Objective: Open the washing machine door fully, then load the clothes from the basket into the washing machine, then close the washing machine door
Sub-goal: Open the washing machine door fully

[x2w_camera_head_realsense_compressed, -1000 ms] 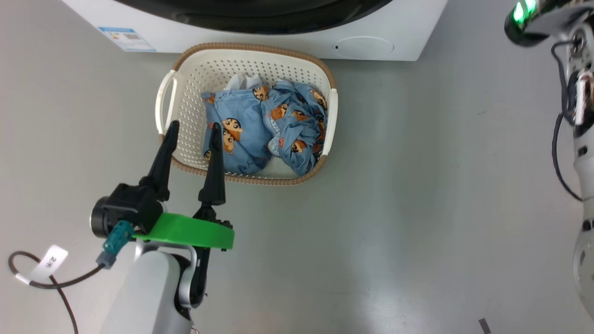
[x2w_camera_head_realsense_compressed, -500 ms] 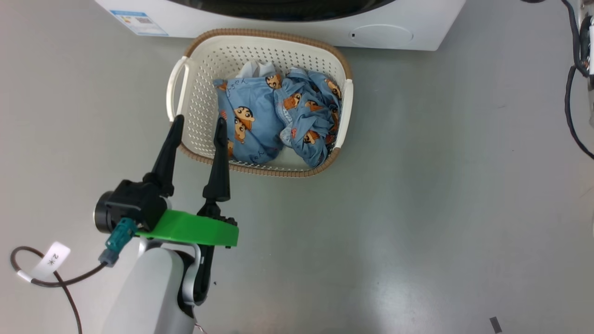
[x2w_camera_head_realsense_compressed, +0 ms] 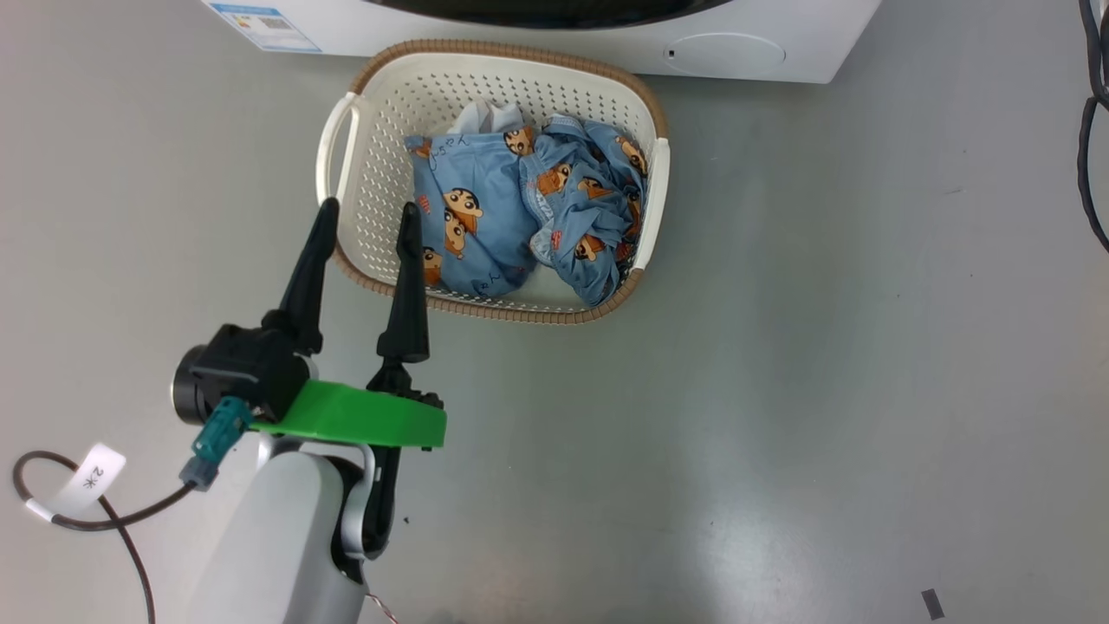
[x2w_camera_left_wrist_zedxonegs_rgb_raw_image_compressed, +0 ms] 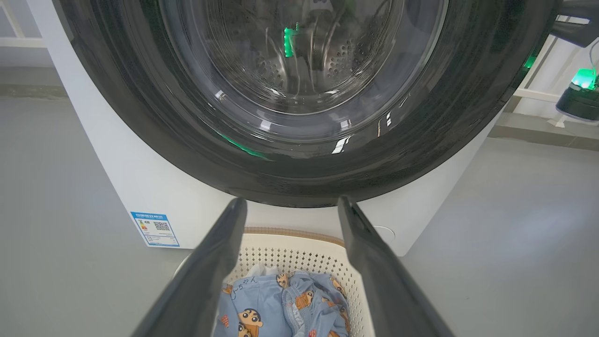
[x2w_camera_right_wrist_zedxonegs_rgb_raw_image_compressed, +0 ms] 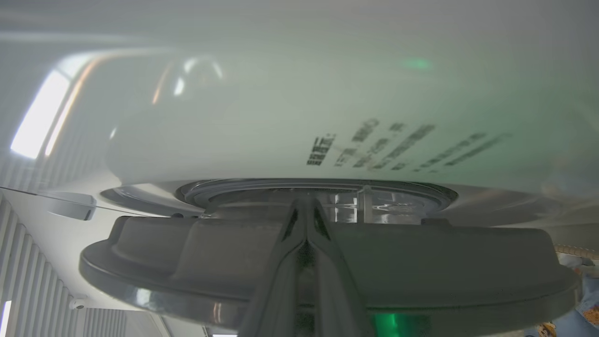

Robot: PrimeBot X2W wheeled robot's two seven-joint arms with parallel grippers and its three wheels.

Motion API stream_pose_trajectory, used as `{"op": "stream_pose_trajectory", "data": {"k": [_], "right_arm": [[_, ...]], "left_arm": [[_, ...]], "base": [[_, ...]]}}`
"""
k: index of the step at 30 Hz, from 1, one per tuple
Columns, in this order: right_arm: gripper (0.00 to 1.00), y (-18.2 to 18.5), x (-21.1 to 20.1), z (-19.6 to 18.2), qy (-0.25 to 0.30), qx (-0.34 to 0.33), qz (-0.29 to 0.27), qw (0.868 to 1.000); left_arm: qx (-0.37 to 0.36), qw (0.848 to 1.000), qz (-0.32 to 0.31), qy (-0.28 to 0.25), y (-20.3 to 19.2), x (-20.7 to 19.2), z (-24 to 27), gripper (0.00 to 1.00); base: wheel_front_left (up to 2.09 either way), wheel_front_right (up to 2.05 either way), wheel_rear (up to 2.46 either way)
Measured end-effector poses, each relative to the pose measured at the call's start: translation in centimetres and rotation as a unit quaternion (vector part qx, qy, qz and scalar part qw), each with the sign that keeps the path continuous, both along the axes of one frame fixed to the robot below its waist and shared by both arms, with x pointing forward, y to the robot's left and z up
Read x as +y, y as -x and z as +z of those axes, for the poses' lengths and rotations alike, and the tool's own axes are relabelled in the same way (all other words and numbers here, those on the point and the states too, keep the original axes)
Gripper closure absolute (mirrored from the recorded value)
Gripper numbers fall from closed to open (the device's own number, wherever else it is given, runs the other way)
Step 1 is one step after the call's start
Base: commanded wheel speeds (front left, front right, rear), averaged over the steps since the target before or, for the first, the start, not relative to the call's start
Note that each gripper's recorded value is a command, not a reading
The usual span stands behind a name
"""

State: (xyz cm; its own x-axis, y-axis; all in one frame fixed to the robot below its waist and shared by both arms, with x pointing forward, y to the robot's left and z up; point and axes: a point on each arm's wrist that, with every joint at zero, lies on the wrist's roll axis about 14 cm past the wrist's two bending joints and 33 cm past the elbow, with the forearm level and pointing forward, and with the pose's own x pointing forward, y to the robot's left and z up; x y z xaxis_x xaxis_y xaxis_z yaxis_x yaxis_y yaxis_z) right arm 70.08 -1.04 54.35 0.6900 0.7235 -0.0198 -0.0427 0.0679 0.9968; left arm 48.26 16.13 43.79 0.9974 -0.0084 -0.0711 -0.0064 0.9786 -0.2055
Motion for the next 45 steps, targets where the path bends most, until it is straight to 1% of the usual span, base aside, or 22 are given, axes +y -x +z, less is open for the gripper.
{"op": "stream_pose_trajectory", "data": {"k": [11, 25, 34, 40, 45], "right_arm": [[1.0, 1.0, 0.0, -0.2, 0.028, -0.006, 0.038, 0.999], [1.0, 3.6, 0.3, -0.8, 0.038, -0.009, 0.082, 0.996], [1.0, 6.2, 0.8, -1.2, 0.028, -0.013, 0.116, 0.993], [1.0, 8.7, 1.9, -1.4, 0.023, -0.013, 0.143, 0.989], [1.0, 10.0, 2.4, -1.5, 0.024, -0.012, 0.155, 0.988]], "left_arm": [[-0.004, 1.0, -0.002, 0.005, -0.1, -0.2, 0.3, 0.0], [-0.014, 1.0, -0.008, 0.004, -0.1, -0.7, 1.1, 0.0], [-0.023, 1.0, -0.007, 0.006, 0.1, -0.7, 2.0, 0.0], [-0.034, 0.999, -0.007, 0.005, 0.5, -0.7, 3.1, 0.0], [-0.034, 0.999, -0.007, 0.007, 1.2, -0.8, 3.3, 0.0]], "base": [[0.0, 0.0, 0.0], [0.0, 0.0, 0.0], [0.0, 0.0, 0.0], [0.0, 0.0, 0.0], [0.0, 0.0, 0.0]]}}
